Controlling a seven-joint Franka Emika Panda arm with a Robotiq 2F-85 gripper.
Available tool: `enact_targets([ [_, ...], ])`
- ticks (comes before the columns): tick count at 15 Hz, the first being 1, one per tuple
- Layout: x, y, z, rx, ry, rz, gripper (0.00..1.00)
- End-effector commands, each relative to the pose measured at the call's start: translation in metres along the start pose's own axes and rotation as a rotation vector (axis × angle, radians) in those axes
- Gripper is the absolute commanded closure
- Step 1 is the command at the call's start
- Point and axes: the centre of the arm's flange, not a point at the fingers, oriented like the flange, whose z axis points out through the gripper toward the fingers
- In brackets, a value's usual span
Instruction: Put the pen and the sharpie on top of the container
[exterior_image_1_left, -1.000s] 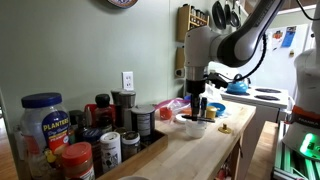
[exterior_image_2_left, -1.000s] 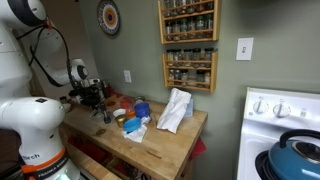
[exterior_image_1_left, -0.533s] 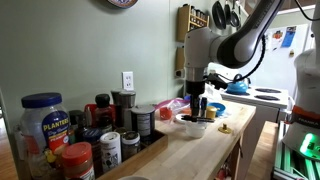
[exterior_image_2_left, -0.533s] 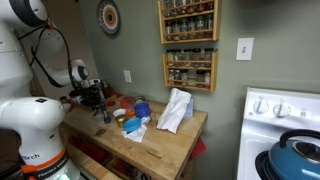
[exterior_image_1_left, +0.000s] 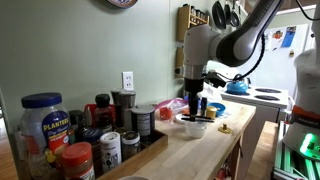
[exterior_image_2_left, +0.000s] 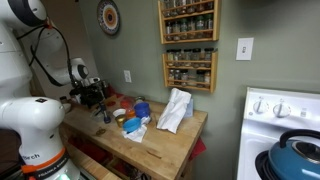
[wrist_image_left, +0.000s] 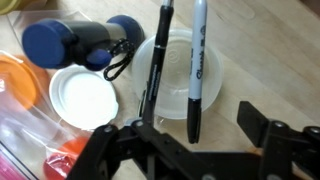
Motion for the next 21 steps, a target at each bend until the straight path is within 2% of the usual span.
enact_targets([
  [1, -0.004, -0.002, -0.005, 0.003, 0.025, 0.004, 0.0],
  [3, -0.006, -0.002, -0.011, 0.007, 0.033, 0.009, 0.0],
  [5, -0.012, -0.001, -0.025, 0.045, 0.053, 0.036, 0.0],
  [8, -0.022, -0.001, -0.059, 0.078, 0.083, 0.034, 0.0],
  [11, -0.027, -0.004, -0.092, 0.111, 0.112, 0.094, 0.0],
  [14, -0.035, -0.007, -0.115, 0.153, 0.089, 0.174, 0.0],
  [16, -0.042, -0.008, -0.126, 0.183, 0.054, 0.224, 0.0],
  [17, -0.044, -0.008, -0.131, 0.182, 0.057, 0.23, 0.0],
  [18, -0.027, -0.007, -0.119, 0.169, 0.068, 0.188, 0.0],
  [21, -0.032, -0.007, -0.13, 0.172, 0.073, 0.205, 0.0],
])
